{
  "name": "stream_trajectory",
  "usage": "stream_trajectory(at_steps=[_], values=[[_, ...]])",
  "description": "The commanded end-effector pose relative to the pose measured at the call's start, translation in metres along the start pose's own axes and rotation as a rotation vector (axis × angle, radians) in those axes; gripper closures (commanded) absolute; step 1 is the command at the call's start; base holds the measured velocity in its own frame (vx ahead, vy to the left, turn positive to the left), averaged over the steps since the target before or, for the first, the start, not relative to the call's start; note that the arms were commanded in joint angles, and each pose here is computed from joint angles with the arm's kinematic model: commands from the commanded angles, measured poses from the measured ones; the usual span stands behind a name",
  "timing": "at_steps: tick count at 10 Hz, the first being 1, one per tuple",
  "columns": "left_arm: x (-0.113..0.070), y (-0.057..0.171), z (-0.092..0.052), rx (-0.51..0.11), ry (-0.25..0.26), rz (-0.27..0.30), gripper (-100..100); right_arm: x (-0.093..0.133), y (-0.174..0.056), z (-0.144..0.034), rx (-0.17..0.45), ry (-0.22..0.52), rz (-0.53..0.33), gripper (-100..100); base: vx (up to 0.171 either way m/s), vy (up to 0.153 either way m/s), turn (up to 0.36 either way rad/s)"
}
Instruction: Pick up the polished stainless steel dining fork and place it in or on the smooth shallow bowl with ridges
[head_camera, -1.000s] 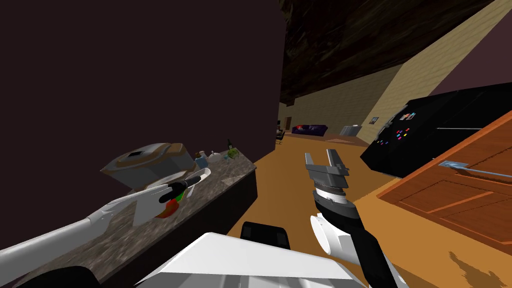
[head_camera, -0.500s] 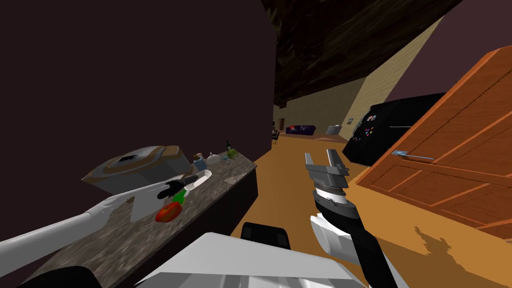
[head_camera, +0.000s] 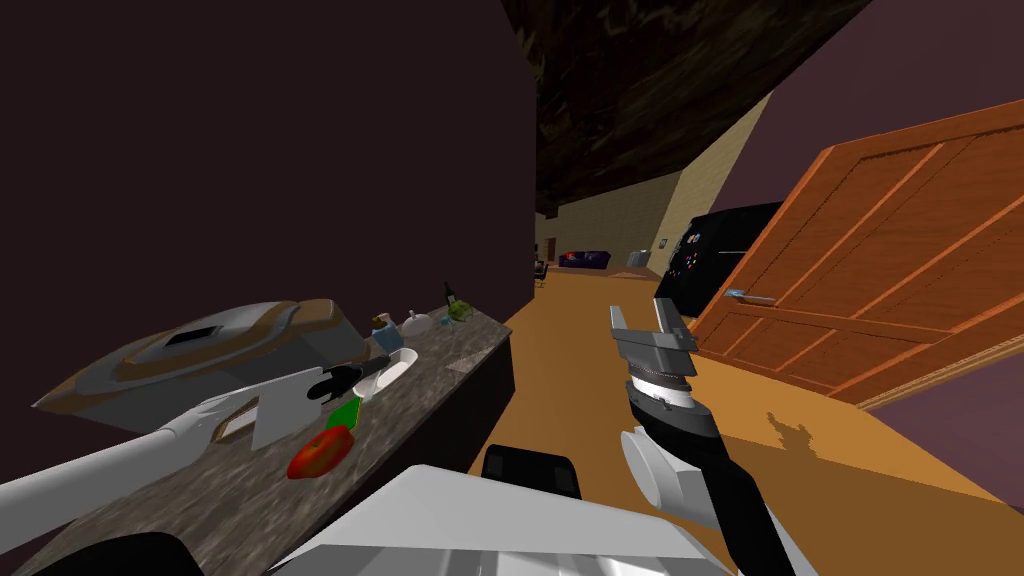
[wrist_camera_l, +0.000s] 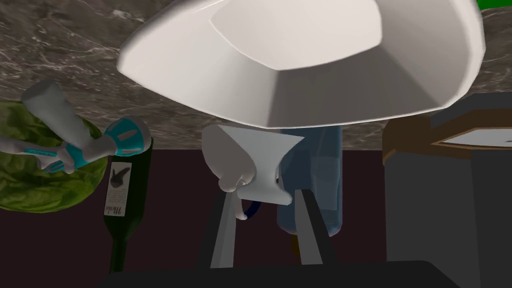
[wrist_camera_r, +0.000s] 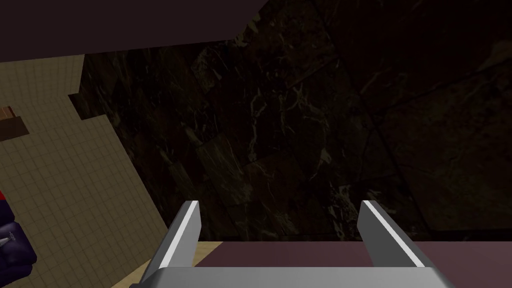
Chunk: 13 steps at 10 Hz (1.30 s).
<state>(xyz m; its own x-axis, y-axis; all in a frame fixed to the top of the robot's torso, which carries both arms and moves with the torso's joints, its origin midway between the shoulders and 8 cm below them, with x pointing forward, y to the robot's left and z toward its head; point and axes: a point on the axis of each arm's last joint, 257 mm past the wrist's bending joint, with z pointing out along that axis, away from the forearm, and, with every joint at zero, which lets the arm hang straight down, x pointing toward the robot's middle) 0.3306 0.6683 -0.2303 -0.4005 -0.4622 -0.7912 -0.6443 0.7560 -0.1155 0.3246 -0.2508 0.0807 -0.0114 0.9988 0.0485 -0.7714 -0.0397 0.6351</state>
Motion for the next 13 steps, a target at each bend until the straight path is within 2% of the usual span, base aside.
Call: stream_trajectory(at_steps=[1,8,9,10,13], values=[[0.006,0.01,0.002,-0.015,0.02,-0.037,100,0.0,0.0,0.0,0.0,0.0,0.0,0,-0.05,0.131,-0.242],[0.03,0.043,0.005,-0.071,0.086,-0.162,100,0.0,0.0,0.0,0.0,0.0,0.0,0,-0.045,0.096,-0.179],[0.027,0.041,0.003,-0.065,0.08,-0.149,100,0.0,0.0,0.0,0.0,0.0,0.0,0,-0.022,0.044,-0.047],[0.027,0.04,0.003,-0.065,0.081,-0.152,-100,0.0,0.0,0.0,0.0,0.0,0.0,0,-0.004,0.007,0.004],[0.027,0.04,0.003,-0.065,0.08,-0.152,-100,0.0,0.0,0.0,0.0,0.0,0.0,0,0.0,0.0,0.0]])
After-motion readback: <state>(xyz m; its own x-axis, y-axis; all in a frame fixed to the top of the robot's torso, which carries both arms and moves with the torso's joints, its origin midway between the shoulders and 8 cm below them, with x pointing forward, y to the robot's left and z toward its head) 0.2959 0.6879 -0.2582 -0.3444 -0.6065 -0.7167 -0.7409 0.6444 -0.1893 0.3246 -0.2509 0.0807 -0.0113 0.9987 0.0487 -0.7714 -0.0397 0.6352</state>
